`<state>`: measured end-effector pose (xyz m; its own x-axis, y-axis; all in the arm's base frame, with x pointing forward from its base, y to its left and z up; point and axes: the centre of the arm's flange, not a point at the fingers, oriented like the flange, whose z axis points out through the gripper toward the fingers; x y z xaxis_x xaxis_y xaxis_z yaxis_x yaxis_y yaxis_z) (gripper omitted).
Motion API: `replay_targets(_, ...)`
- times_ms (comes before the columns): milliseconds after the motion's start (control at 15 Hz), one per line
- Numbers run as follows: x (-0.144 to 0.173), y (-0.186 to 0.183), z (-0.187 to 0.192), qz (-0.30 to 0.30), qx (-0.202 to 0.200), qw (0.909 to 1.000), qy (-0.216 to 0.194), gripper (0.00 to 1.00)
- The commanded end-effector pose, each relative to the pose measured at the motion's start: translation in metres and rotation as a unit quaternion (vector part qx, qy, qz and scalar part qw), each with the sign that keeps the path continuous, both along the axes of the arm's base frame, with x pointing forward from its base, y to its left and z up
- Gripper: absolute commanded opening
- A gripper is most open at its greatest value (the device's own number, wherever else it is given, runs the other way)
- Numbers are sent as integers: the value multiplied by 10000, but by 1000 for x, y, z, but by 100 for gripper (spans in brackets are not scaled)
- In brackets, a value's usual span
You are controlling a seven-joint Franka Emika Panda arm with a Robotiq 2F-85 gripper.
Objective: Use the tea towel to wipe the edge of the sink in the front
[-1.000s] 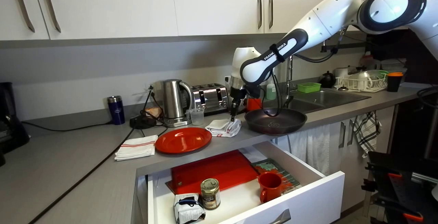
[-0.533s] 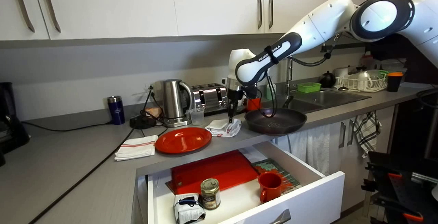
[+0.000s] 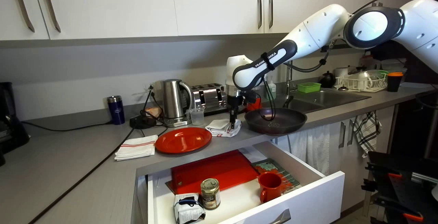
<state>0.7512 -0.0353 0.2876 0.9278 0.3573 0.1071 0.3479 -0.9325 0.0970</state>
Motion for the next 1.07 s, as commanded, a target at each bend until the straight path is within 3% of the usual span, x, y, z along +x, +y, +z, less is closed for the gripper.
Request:
replay_targets(0,17,3,-14,129,-106,9996,234,100)
replay_targets(467,15,2,-21,140,-151,9993,327,100)
replay_targets(533,15,2,-20,143,-143,9993,324,75)
replay_targets(667,15,2,-19,143,-138,9993,306,67)
replay_targets(1000,17,2,-13,154,-114,9995,241,27)
